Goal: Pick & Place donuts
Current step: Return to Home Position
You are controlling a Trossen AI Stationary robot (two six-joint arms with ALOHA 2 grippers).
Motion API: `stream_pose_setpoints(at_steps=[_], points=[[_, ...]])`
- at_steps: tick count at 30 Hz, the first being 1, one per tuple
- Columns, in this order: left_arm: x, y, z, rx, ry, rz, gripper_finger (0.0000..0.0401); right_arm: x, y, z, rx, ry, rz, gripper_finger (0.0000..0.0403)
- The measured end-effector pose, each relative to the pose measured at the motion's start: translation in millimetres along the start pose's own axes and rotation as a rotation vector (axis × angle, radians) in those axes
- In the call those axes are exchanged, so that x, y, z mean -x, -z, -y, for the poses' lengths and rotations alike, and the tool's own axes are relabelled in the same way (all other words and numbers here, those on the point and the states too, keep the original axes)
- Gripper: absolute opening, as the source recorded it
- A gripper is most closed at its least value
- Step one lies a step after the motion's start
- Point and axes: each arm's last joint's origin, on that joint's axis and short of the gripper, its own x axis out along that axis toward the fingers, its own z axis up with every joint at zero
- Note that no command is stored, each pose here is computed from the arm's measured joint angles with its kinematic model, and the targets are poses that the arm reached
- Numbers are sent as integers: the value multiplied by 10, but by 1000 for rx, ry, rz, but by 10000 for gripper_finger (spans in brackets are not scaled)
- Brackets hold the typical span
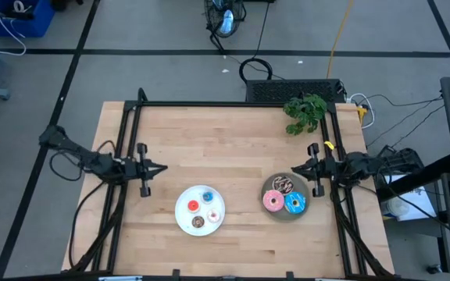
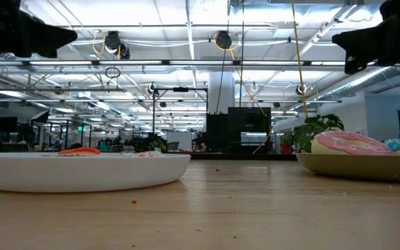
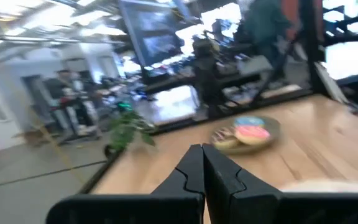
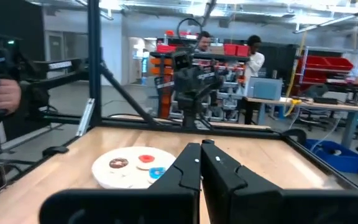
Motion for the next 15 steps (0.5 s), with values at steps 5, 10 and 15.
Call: stream_pose_setpoints(at_steps=[5,10,15], points=[[-4,58,-43,-22,141,16,1,-5,55,47,0,5,-52,0],[-14,54,-163,-4,141,68,0,-9,48,102,-36,21,-25,0],[-35,316,-205,73,149,-76,0,-12,75,140,-66,17,-50,0]])
